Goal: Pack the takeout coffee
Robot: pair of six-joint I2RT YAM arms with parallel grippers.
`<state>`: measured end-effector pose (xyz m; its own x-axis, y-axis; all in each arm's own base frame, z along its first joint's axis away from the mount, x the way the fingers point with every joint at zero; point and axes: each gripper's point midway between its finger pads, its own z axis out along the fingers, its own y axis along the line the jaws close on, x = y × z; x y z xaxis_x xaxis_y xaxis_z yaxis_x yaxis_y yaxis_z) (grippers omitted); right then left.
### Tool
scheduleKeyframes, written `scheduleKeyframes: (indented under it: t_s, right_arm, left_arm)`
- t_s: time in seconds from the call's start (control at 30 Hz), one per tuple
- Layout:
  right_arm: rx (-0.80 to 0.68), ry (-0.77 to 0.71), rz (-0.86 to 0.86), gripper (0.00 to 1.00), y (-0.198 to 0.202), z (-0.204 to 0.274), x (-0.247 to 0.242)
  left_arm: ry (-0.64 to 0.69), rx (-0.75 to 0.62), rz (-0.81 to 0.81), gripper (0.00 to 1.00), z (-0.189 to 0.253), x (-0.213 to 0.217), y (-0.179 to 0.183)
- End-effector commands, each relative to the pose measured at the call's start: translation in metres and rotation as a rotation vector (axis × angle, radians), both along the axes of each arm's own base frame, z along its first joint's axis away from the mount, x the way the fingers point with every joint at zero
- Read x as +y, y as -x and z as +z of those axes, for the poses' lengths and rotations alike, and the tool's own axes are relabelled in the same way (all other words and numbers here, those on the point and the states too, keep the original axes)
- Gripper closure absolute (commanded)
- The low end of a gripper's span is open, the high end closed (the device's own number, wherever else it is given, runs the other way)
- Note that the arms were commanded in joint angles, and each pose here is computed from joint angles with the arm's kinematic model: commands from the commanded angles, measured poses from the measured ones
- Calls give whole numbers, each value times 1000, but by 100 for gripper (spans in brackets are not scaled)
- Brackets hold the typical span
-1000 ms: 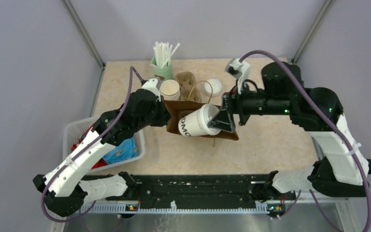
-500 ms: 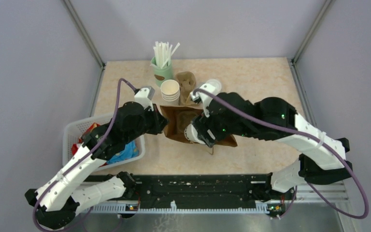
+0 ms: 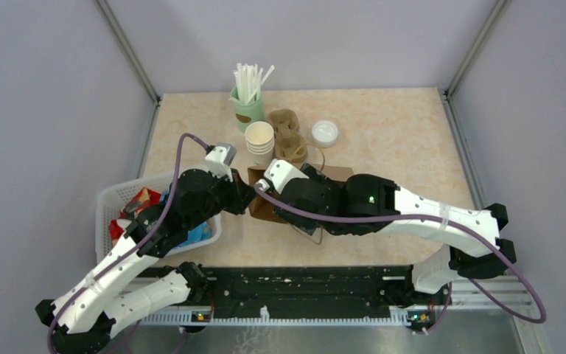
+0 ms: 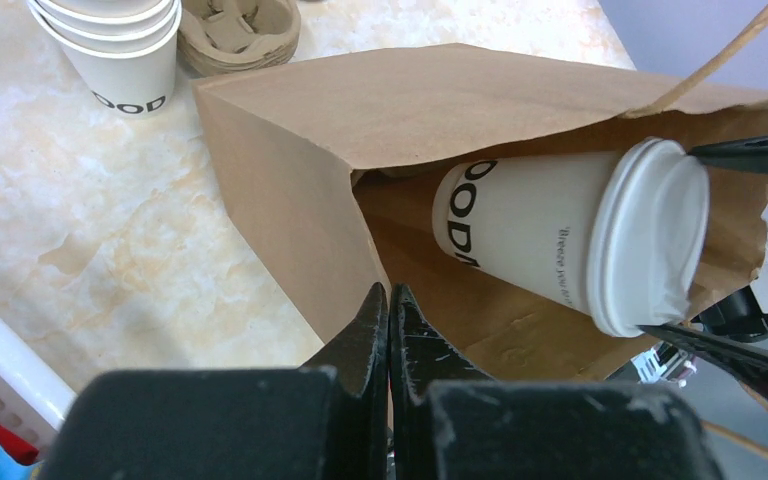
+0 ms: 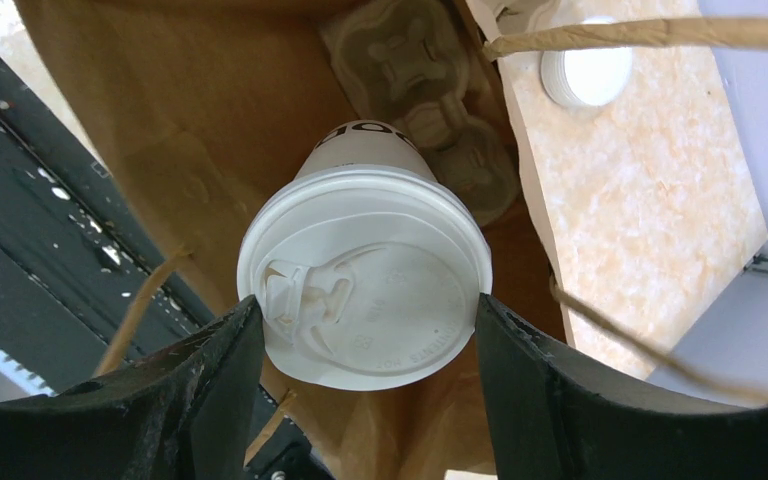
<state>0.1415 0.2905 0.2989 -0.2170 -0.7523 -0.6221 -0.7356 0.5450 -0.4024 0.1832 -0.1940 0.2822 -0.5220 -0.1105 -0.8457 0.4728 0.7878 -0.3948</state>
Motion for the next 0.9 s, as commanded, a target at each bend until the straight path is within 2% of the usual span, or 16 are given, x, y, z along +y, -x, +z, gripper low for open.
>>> scheduleKeyframes:
  t_s: [0.0, 0.3, 0.67, 0.87]
  right_arm:
    - [-49, -14, 24, 47, -5, 0, 15]
    - [-166, 71, -17, 48, -26, -7, 25]
    - [-96, 118, -3, 51, -14, -30, 27]
    - [-153, 128, -58, 51, -27, -37, 53]
  left_arm:
    - [59, -90, -17, 100, 14, -5, -4]
    - [81, -83, -38, 100, 6, -4, 5]
    - [73, 44, 67, 100, 9, 4, 1]
    - [52, 108, 50, 100, 5, -2, 4]
